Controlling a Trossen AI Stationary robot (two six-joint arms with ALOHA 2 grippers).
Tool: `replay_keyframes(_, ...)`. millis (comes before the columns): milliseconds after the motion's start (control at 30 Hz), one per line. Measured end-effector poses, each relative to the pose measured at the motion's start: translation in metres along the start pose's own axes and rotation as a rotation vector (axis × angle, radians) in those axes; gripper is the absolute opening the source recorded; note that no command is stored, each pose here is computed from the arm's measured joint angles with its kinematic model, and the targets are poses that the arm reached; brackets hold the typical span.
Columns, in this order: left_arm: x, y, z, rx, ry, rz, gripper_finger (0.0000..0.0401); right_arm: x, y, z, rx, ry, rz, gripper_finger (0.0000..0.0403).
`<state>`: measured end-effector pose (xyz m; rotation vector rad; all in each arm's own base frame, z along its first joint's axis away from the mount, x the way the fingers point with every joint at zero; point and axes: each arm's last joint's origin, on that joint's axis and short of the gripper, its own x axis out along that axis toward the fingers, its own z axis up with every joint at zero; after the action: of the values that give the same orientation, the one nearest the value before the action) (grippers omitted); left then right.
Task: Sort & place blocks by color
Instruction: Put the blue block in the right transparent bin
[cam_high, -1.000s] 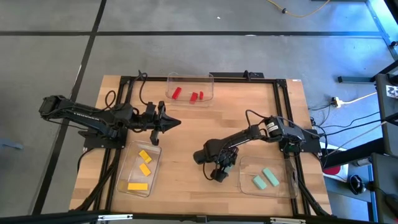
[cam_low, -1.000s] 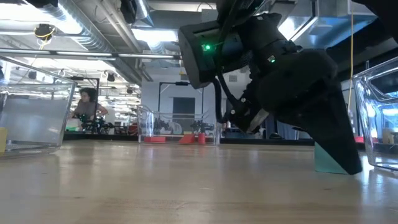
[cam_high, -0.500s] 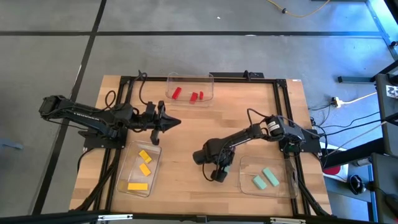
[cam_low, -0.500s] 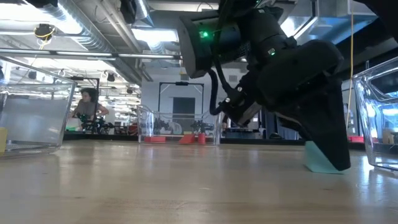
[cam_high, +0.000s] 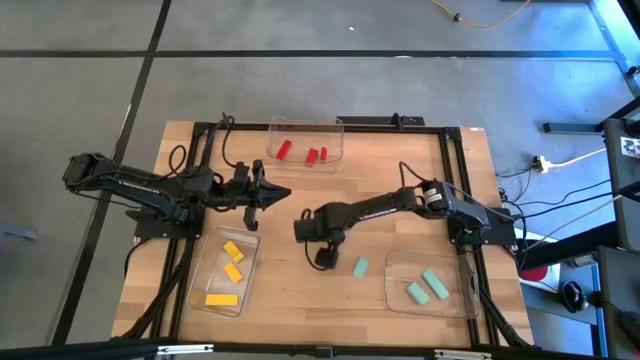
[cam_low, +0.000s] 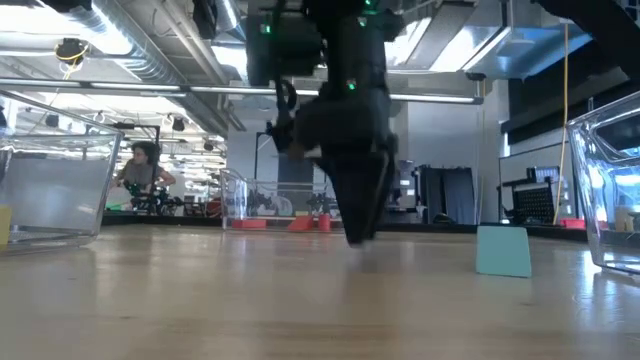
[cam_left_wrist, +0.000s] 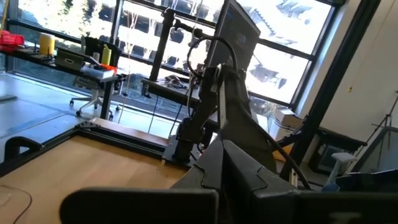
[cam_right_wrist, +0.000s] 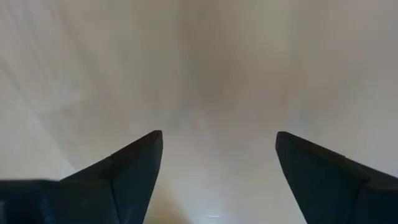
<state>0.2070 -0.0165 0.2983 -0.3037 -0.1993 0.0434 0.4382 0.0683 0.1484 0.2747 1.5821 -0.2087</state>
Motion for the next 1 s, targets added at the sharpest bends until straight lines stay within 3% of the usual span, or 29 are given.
replay_keyframes(167, 0.000, 0.000, 0.001, 0.000, -0.003, -0.001, 0.0000, -0.031, -0.002, -0.001, -0.120, -0.080, -0.042, 0.0316)
replay_keyframes(333, -0.001, 0.000, 0.002, -0.001, -0.010, -0.002, 0.0000, -0.052, -0.005, -0.019, -0.207, -0.074, -0.047, 0.0316)
replay_keyframes(500, -0.001, 0.003, 0.003, 0.003, -0.012, 0.013, 0.0000, -0.066, -0.006, -0.057, -0.333, -0.113, -0.019, 0.0316)
replay_keyframes(633, 0.000, 0.005, 0.004, 0.005, -0.016, 0.015, 0.0000, -0.071, -0.011, -0.095, -0.470, -0.157, 0.133, 0.0316)
replay_keyframes(733, 0.000, 0.007, 0.004, 0.007, -0.015, 0.011, 0.0000, -0.070, -0.010, -0.115, -0.623, -0.218, 0.172, 0.0316)
replay_keyframes(833, 0.000, 0.008, 0.005, 0.009, -0.016, 0.012, 0.0000, -0.069, -0.002, -0.120, -0.806, -0.297, 0.172, 0.0316)
replay_keyframes(1000, 0.000, 0.008, 0.005, 0.009, -0.021, 0.012, 0.0000, -0.076, 0.011, -0.102, -0.787, -0.391, 0.081, 0.0316)
